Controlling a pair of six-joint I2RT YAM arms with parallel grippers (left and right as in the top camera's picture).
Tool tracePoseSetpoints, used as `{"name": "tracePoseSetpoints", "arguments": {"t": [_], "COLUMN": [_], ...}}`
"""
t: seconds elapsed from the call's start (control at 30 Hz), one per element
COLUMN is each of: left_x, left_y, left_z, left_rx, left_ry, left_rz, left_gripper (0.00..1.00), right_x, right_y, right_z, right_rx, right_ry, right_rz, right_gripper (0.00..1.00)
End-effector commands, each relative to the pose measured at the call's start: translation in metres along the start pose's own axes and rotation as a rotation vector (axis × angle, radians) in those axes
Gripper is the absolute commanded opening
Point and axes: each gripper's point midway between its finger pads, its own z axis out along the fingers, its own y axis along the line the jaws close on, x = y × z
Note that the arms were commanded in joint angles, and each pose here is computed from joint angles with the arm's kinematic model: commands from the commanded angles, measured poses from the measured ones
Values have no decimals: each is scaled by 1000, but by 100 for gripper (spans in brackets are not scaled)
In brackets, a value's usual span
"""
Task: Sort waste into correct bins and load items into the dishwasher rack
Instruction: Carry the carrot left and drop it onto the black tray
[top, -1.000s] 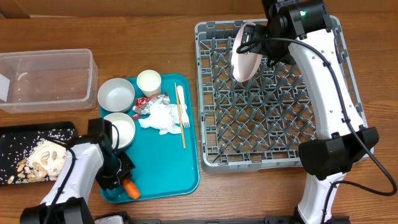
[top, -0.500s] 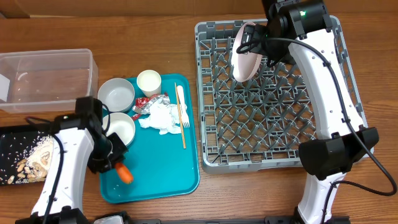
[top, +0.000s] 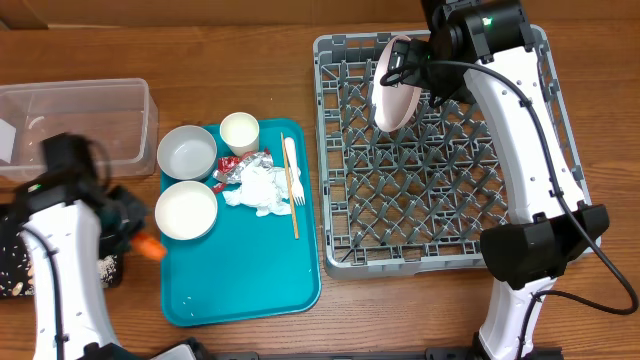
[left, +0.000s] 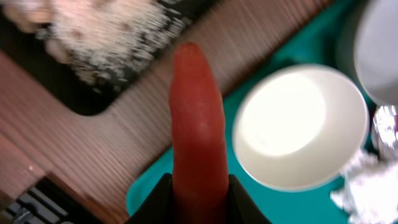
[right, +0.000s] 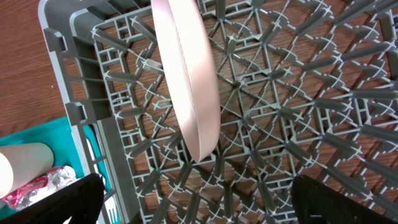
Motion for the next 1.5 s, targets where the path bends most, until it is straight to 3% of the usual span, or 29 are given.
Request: {"name": "tracePoseSetpoints", "arguments": {"t": [0.0, 0.2, 0.53, 1.17, 1.23, 1.27, 1.37, 1.47], "left_x": [-26, -52, -98, -150, -150, -150, -151, -155], "left_y": [31, 70, 81, 79, 79, 79, 82, 89], "left_z": [-9, -8, 11, 68, 73, 75, 77, 76], "left_rx": [-7, 35, 92, 107, 102, 100, 78, 42], "left_ry": [-66, -105, -190, -241, -232, -229, -238, -266], "left_rz": [-148, -406, -629, -644, -645, -645, -622, -589], "left_gripper": [4, 4, 4, 7, 13, 20, 60, 60], "right_x": [-7, -7, -7, -7, -7, -7, -7, -7], "right_y": [2, 2, 2, 2, 2, 2, 2, 2], "right_z": [-20, -20, -20, -20, -20, -20, -20, -20], "right_rx": [-20, -20, -20, -20, -20, -20, -20, -20], "right_ry": [-57, -57, -57, -57, -57, -57, -57, -57], "right_rz": [-2, -2, -2, -2, -2, -2, -2, -2], "right_gripper": [100, 100, 100, 100, 100, 100, 100, 100]}}
